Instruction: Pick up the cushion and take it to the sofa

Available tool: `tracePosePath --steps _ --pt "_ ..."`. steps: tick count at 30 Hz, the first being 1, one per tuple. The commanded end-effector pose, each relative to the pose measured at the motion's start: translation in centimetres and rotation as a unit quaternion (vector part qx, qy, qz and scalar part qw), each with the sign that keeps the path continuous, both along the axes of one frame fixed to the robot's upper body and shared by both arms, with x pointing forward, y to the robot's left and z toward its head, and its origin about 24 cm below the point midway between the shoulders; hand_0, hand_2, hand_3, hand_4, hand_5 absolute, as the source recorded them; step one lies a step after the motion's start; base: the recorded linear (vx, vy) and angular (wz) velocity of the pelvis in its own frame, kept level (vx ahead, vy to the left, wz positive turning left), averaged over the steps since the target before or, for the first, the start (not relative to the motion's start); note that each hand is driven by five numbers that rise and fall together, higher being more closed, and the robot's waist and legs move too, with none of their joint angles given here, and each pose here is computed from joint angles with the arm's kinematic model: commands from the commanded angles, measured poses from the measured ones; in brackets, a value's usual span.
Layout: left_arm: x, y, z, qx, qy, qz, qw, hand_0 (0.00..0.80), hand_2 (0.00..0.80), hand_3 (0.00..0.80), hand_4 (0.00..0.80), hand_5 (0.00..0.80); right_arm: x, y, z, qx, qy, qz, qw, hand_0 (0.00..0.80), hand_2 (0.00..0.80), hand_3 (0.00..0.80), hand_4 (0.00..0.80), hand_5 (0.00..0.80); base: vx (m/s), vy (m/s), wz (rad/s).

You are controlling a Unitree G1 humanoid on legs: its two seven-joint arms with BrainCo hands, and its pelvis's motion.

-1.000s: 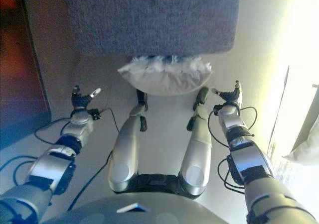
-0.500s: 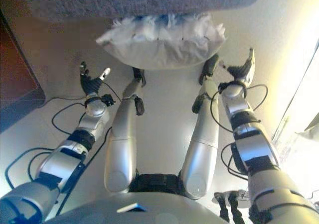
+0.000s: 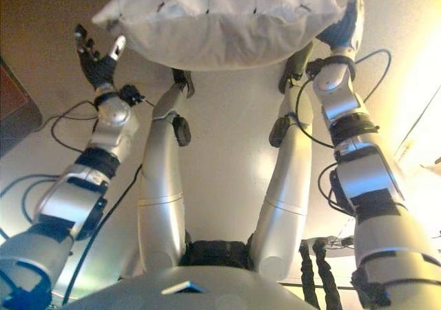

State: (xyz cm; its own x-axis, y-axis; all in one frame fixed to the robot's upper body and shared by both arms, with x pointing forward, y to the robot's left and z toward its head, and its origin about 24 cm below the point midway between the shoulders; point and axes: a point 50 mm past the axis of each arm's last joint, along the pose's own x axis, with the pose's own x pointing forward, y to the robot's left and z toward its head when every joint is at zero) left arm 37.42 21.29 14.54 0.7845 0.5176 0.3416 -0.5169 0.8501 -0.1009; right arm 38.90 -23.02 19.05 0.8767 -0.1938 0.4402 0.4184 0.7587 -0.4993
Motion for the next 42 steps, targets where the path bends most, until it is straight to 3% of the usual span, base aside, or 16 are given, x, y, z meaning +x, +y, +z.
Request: tracePosePath --steps 1,5,10,13,18,20,21,22,23,24,27,33,39,42 --pt "-0.3 1.8 2.6 0.010 -0.053 0.017 0.998 0.000 0.000 0.000 0.000 0.000 -1.4 2.3 0.9 -0.065 -0.032 0.108 0.991 0.000 0.000 0.000 0.000 0.000 0.000 0.000 0.00" --pt "1.3 -1.6 5.0 0.083 -0.039 -0.141 0.986 0.000 0.000 0.000 0.000 0.000 -1.9 4.3 2.7 -0.078 -0.049 0.185 0.978 0.000 0.000 0.000 0.000 0.000 0.002 0.025 -0.02" --pt "1.9 -4.9 5.6 0.115 -0.010 -0.279 0.953 0.000 0.000 0.000 0.000 0.000 -2.3 7.3 4.8 -0.117 -0.031 0.295 0.948 0.000 0.000 0.000 0.000 0.000 -0.003 0.051 0.01" --pt "1.9 -7.0 5.8 0.125 0.005 -0.376 0.918 0.000 0.000 0.000 0.000 0.000 -2.7 8.8 5.5 -0.113 -0.016 0.352 0.929 0.000 0.000 0.000 0.000 0.000 -0.001 0.007 0.06" --pt "0.9 -10.9 4.4 0.075 0.031 -0.554 0.828 0.000 0.000 0.000 0.000 0.000 -3.3 10.6 6.1 -0.102 0.010 0.424 0.900 0.000 0.000 0.000 0.000 0.000 0.000 0.000 0.00" --pt "0.2 -12.3 3.7 0.031 0.032 -0.626 0.778 0.687 0.687 0.687 0.687 0.687 -3.5 11.1 6.3 -0.097 0.015 0.445 0.890 0.000 0.000 0.000 0.000 0.000 -0.026 -0.052 0.01" --pt "-0.1 -12.8 3.7 0.015 0.028 -0.644 0.764 0.800 0.800 0.800 0.800 0.800 -3.6 11.2 6.4 -0.092 0.015 0.451 0.888 0.000 0.000 0.000 0.000 0.000 -0.029 -0.071 0.02" --pt "-0.3 -13.2 3.5 -0.004 0.024 -0.658 0.752 0.800 0.800 0.800 0.800 0.800 -3.6 11.3 6.5 -0.085 0.012 0.452 0.888 0.351 0.351 0.351 0.351 0.351 -0.024 -0.065 0.02" --pt "-0.5 -13.4 3.5 -0.019 0.020 -0.665 0.746 0.800 0.800 0.800 0.800 0.800 -3.6 11.4 6.6 -0.078 0.008 0.453 0.888 0.624 0.624 0.624 0.624 0.624 -0.031 -0.080 0.01" --pt "-0.7 -13.7 3.3 -0.041 0.011 -0.676 0.735 0.800 0.800 0.800 0.800 0.800 -3.5 11.4 6.7 -0.067 0.005 0.455 0.888 0.800 0.800 0.800 0.800 0.800 -0.035 -0.086 -0.01" --pt "-1.3 -13.9 2.7 -0.067 -0.004 -0.681 0.730 0.800 0.800 0.800 0.800 0.800 -3.6 11.3 6.7 -0.046 -0.011 0.451 0.891 0.800 0.800 0.800 0.800 0.800 -0.044 -0.095 -0.03" --pt "-2.3 -13.6 0.3 -0.102 -0.009 -0.656 0.748 0.800 0.800 0.800 0.800 0.800 -4.1 10.5 4.8 -0.008 -0.030 0.428 0.903 0.800 0.800 0.800 0.800 0.800 -0.047 -0.082 0.01" --pt "-3.4 -12.3 -3.1 -0.130 0.013 -0.577 0.806 0.800 0.800 0.800 0.800 0.800 -5.5 10.4 1.1 0.039 -0.030 0.424 0.904 0.800 0.800 0.800 0.800 0.800 -0.014 -0.079 -0.07" --pt "-4.8 -11.5 -4.2 -0.138 0.000 -0.569 0.811 0.800 0.800 0.800 0.800 0.800 -6.7 9.8 -0.9 0.057 -0.021 0.417 0.907 0.800 0.800 0.800 0.800 0.800 0.031 -0.062 -0.14"
